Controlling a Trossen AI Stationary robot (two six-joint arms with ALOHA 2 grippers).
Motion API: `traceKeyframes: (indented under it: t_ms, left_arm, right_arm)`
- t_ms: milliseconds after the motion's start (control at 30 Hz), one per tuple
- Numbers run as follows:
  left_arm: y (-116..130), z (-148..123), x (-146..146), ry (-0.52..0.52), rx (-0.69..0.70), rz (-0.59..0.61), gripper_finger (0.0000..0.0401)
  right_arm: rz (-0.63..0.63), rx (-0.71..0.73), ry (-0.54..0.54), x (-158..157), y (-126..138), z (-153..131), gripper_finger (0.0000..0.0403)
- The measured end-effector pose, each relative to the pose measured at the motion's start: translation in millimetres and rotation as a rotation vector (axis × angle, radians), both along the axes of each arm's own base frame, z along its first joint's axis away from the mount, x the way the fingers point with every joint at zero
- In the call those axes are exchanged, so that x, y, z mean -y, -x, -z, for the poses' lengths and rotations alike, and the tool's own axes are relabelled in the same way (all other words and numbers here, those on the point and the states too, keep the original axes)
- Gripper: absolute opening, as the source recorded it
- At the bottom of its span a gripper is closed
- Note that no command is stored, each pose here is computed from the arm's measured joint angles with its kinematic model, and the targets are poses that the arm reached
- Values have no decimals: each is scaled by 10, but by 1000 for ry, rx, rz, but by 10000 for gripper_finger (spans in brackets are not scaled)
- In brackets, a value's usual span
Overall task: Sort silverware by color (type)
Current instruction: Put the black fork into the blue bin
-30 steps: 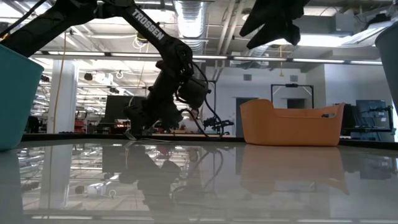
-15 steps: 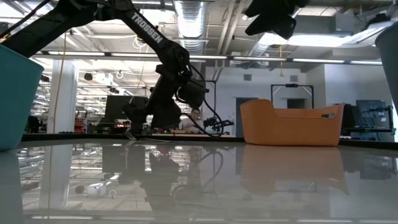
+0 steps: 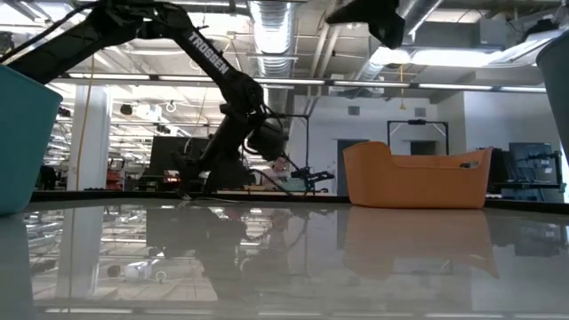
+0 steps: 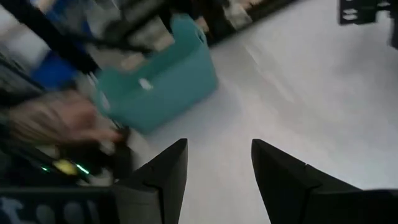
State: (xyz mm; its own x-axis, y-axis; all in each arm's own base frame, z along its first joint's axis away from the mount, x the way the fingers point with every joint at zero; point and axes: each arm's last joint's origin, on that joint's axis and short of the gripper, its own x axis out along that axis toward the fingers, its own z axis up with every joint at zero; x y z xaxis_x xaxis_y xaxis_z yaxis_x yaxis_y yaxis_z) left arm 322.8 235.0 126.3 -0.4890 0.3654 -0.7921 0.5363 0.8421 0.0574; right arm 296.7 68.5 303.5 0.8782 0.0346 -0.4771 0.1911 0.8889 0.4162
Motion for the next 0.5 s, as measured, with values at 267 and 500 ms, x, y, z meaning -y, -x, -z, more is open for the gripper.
traceKeyframes:
  t_ms: [267, 500]
  left_arm:
    - [137, 71, -252, -24, -29, -8, 279]
    - [110, 74, -124, 82, 4, -48, 278]
  right_arm:
    - [28, 202, -120, -90, -77, -172, 200]
    - [43, 251, -107, -159, -70, -213, 200]
